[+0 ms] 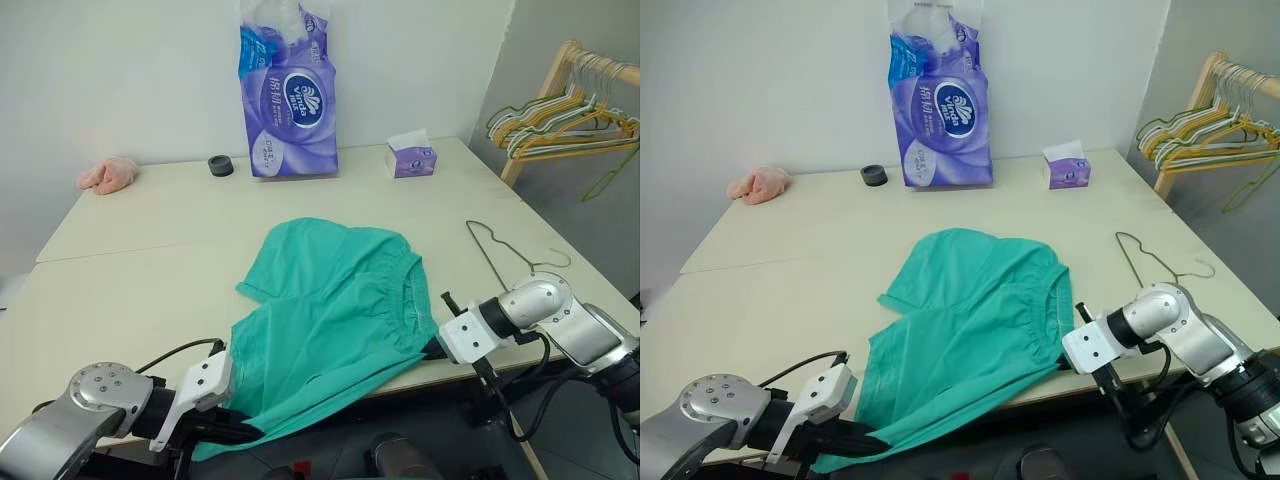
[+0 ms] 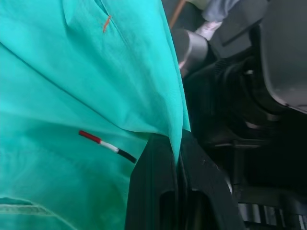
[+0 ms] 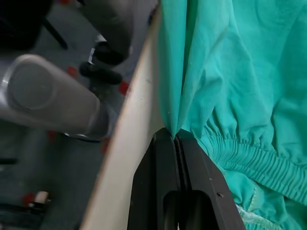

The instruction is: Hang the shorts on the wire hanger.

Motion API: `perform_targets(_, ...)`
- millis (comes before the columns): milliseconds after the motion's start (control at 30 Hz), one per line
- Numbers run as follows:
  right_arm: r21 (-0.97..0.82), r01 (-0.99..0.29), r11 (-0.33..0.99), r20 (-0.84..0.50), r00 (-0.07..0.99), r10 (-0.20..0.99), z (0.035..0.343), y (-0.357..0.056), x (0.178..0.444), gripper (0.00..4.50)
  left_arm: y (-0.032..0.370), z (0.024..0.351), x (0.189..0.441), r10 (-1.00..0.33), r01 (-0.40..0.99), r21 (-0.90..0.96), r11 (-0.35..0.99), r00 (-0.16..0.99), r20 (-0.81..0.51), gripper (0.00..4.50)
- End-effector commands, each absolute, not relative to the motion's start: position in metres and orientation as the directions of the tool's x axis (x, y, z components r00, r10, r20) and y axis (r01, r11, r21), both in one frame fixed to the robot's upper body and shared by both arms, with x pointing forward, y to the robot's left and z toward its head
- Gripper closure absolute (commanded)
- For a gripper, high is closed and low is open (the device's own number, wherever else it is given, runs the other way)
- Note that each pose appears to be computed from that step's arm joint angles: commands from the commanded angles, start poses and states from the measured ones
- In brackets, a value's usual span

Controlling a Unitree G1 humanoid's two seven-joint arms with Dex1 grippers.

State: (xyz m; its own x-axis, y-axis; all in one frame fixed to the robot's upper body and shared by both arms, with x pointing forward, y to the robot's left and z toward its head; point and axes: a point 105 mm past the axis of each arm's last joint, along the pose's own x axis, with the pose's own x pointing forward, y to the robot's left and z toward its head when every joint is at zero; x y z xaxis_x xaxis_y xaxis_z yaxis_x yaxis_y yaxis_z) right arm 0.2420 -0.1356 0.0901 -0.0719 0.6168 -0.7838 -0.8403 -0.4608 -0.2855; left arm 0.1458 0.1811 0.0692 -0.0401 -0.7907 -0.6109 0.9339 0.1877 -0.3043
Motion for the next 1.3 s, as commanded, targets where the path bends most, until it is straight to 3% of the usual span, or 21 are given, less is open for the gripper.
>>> perform_targets(33,-0.297,-0.835,-0.464,-0.783,-0.066,0.619,0.102,-0.136,0.24,4.47,0.179,0.075,0.14,-0.79,0.943,-0.295,0.154,-0.062,-0.61,4.5)
perform_targets(233,-0.307,-0.827,-0.472,-0.791,-0.055,0.61,0.1,-0.132,0.24,4.47,0.178,0.069,0.135,-0.791,0.939,-0.308,0.153,-0.07,-0.608,4.5)
perform_targets(267,-0.294,-0.832,-0.47,-0.793,-0.062,0.606,0.1,-0.133,0.239,4.31,0.177,0.069,0.134,-0.796,0.935,-0.32,0.155,-0.074,-0.601,4.5)
perform_targets(333,-0.277,-0.837,-0.473,-0.801,-0.071,0.595,0.101,-0.135,0.237,3.92,0.175,0.069,0.135,-0.807,0.927,-0.333,0.173,-0.06,-0.587,4.06)
perform_targets(567,-0.225,-0.883,-0.413,-0.775,-0.095,0.624,0.114,-0.142,0.236,1.54,0.172,0.073,0.142,-0.825,0.924,-0.328,0.198,-0.024,-0.565,2.0)
perform_targets(700,-0.249,-0.966,-0.074,-0.592,0.091,0.801,0.141,-0.14,0.273,0.1,0.161,0.093,0.174,-0.878,0.935,-0.237,0.266,0.133,-0.46,0.76)
perform_targets(767,-0.269,-0.959,0.088,-0.495,0.215,0.842,0.153,-0.144,0.291,0.0,0.158,0.105,0.192,-0.885,0.934,-0.167,0.316,0.227,-0.406,0.14)
perform_targets(833,-0.297,-0.907,0.299,-0.347,0.394,0.851,0.168,-0.151,0.314,0.0,0.155,0.119,0.214,-0.875,0.925,-0.063,0.375,0.33,-0.354,0.03)
perform_targets(933,-0.24,-0.798,0.553,-0.183,0.597,0.781,0.179,-0.17,0.337,0.0,0.15,0.14,0.244,-0.849,0.884,0.047,0.465,0.46,-0.259,0.03)
perform_targets(1067,-0.117,-0.548,0.828,-0.077,0.836,0.543,0.173,-0.212,0.36,0.0,0.142,0.161,0.272,-0.82,0.837,0.128,0.533,0.548,-0.165,0.03)
perform_targets(1133,-0.091,-0.48,0.873,-0.074,0.877,0.475,0.169,-0.222,0.362,0.0,0.14,0.165,0.277,-0.818,0.831,0.107,0.546,0.556,-0.144,0.03)
perform_targets(1300,-0.084,-0.134,0.987,-0.18,0.977,0.117,0.133,-0.283,0.36,0.0,0.138,0.175,0.292,-0.808,0.812,0.204,0.547,0.575,-0.124,0.03)
